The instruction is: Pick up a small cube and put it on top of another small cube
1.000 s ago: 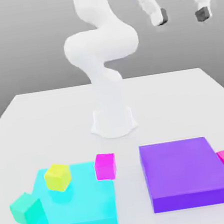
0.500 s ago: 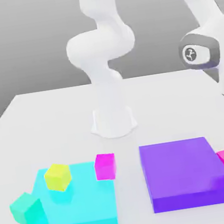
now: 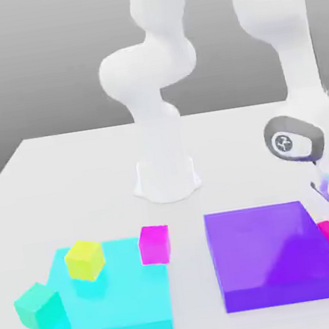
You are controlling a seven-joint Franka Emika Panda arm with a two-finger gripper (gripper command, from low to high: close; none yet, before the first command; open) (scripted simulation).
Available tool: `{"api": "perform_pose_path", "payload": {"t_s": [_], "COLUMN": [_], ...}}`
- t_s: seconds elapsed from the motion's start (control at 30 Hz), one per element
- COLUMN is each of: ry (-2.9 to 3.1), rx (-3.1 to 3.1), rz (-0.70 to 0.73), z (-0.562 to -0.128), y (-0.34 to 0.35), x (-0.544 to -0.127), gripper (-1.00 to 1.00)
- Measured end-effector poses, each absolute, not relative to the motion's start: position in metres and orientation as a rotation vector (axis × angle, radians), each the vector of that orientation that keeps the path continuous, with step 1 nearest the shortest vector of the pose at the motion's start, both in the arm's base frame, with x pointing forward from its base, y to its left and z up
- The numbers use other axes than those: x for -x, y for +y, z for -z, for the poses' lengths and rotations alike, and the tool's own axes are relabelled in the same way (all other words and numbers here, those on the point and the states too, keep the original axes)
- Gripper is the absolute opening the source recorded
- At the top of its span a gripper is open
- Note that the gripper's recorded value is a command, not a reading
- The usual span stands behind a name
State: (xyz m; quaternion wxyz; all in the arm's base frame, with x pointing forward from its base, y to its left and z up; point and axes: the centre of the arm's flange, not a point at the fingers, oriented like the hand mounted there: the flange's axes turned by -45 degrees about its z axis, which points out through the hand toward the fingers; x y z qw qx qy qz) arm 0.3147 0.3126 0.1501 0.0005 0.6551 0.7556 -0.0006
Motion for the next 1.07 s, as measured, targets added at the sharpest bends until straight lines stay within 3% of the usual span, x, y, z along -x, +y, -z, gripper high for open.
{"api": "perform_pose_path", "payload": {"t_s": [0.1,0.17,0.27,0.4,0.57,0.7,0.93,0.97,1.07], "ry": [2.373,2.331,2.185,2.036,1.915,1.787,1.752,1.749,1.749], "rx": [-2.058,-2.086,-2.205,-2.322,-2.435,-2.569,-2.616,-2.615,-2.615], "rz": [0.002,-0.002,-0.002,0.006,0.015,0.009,-0.004,-0.001,-0.001], "z": [-0.183,-0.204,-0.233,-0.267,-0.298,-0.312,-0.257,-0.251,-0.251], "y": [0.312,0.285,0.2,0.088,-0.033,-0.134,-0.163,-0.164,-0.164], "x": [-0.314,-0.336,-0.388,-0.418,-0.409,-0.371,-0.355,-0.354,-0.354], "gripper": [-1.0,-1.0,-1.0,-1.0,-1.0,-1.0,-1.0,1.0,1.0]}}
